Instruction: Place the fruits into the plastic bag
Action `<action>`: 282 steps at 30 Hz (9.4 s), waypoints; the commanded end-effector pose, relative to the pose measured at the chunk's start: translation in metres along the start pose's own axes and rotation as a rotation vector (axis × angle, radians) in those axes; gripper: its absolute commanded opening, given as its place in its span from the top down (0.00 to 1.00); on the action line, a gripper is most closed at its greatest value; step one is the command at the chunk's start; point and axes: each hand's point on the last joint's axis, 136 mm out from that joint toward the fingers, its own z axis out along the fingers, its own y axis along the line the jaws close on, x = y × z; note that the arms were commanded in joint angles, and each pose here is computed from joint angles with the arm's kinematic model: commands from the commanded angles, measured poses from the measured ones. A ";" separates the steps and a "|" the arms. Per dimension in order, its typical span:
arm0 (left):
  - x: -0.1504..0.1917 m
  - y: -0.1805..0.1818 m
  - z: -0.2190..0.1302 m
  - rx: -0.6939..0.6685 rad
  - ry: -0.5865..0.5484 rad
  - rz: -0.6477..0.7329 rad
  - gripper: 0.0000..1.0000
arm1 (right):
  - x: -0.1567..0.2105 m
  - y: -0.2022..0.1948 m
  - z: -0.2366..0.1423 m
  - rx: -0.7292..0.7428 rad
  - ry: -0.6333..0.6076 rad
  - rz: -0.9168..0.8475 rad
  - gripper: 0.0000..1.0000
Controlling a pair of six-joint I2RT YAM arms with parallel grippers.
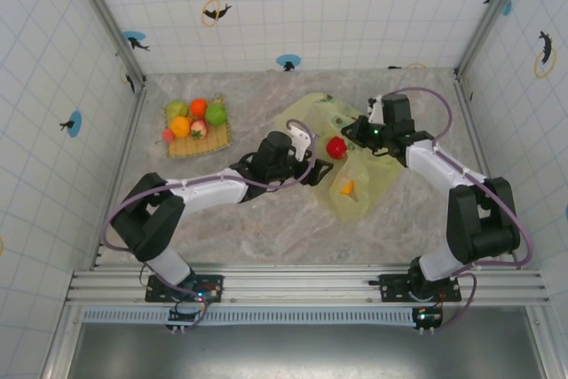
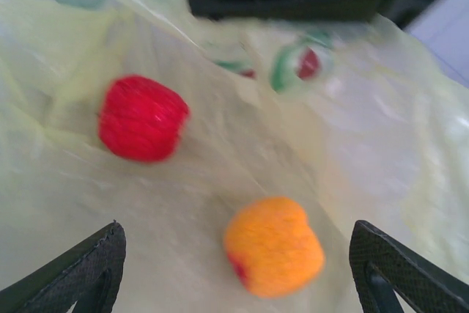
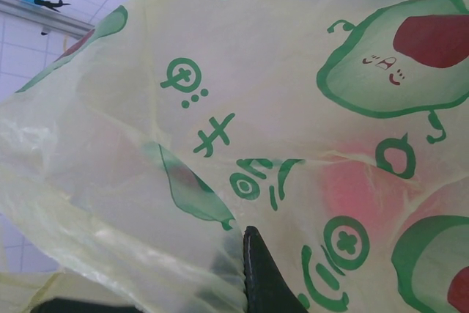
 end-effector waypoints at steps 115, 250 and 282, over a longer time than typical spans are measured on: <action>-0.057 0.156 -0.181 -0.542 -0.271 -0.396 0.52 | 0.011 -0.018 0.021 0.008 0.046 0.000 1.00; 0.046 0.384 -0.292 -1.236 -0.169 -0.792 0.20 | -0.002 -0.033 0.012 -0.017 0.054 -0.008 1.00; 0.082 0.435 -0.263 -1.150 -0.004 -0.856 0.43 | -0.004 -0.037 0.015 -0.021 0.060 0.005 1.00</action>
